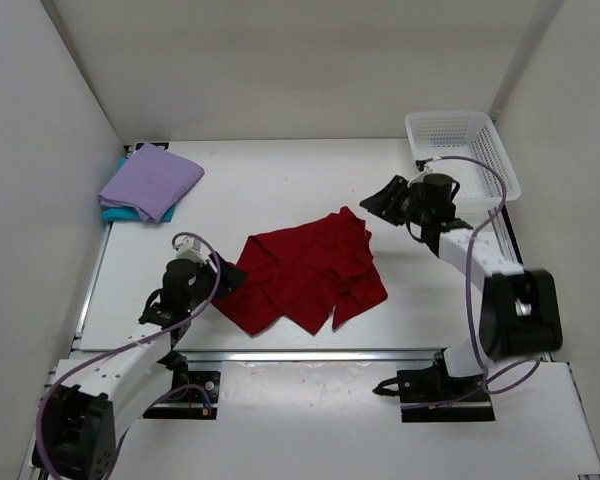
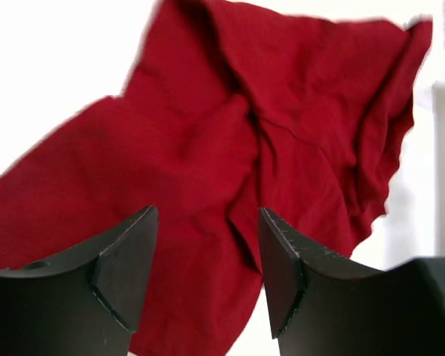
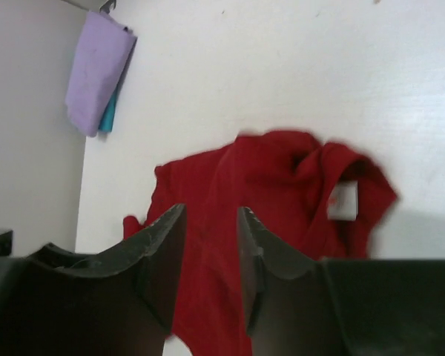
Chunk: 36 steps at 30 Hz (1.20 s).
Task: Fold and stack the t-shirts
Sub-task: Move the tshirt to the center of the board, then flatten out the tshirt
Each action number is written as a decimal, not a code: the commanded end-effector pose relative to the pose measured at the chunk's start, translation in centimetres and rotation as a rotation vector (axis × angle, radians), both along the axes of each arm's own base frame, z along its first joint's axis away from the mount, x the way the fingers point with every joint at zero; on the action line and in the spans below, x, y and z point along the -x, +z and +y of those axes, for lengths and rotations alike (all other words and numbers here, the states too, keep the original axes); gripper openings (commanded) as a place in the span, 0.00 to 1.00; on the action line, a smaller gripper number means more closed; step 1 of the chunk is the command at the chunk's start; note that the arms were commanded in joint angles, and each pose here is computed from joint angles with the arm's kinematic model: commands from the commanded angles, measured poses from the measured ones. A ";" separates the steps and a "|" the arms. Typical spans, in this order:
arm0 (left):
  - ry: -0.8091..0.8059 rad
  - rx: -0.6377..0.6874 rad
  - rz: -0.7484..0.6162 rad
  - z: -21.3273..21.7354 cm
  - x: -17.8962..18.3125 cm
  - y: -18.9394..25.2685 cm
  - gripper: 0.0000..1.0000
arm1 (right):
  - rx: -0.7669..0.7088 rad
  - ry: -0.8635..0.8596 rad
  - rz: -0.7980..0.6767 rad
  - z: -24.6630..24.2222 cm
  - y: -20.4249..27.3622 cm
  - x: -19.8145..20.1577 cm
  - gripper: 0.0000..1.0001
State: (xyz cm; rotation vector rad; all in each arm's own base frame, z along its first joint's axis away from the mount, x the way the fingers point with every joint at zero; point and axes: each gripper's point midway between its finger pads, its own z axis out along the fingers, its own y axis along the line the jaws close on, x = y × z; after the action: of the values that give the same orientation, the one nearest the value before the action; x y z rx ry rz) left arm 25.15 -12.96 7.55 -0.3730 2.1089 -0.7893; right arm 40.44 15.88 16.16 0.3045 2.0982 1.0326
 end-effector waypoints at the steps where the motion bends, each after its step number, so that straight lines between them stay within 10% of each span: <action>1: 0.005 -0.214 -0.042 0.7 0.3 0.4 0.67 | 0.175 -0.065 -0.029 -0.9 -3.0 4.5 0.30; 8: -0.187 -0.239 0.020 -3.5 3.3 -1.9 0.64 | 0.298 0.160 -0.054 4.4 -6.4 14.5 0.01; 17: 0.030 -0.105 -0.042 1.6 1.2 0.9 0.68 | 0.392 0.672 -0.112 15.9 -7.3 23.9 0.27; 26: 0.094 -0.084 0.028 4.0 0.9 -0.3 0.70 | 0.792 0.668 -0.060 14.7 -12.3 24.8 0.36; 36: 0.200 -0.130 0.078 6.6 0.7 -1.8 0.68 | 0.847 0.641 -0.031 12.1 -13.7 26.5 0.39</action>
State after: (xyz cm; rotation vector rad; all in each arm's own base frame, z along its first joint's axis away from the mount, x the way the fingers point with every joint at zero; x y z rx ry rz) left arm 24.50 -7.25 6.45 -0.5134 2.1324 -0.5721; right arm 13.34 29.16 2.73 -0.8922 2.4435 0.4145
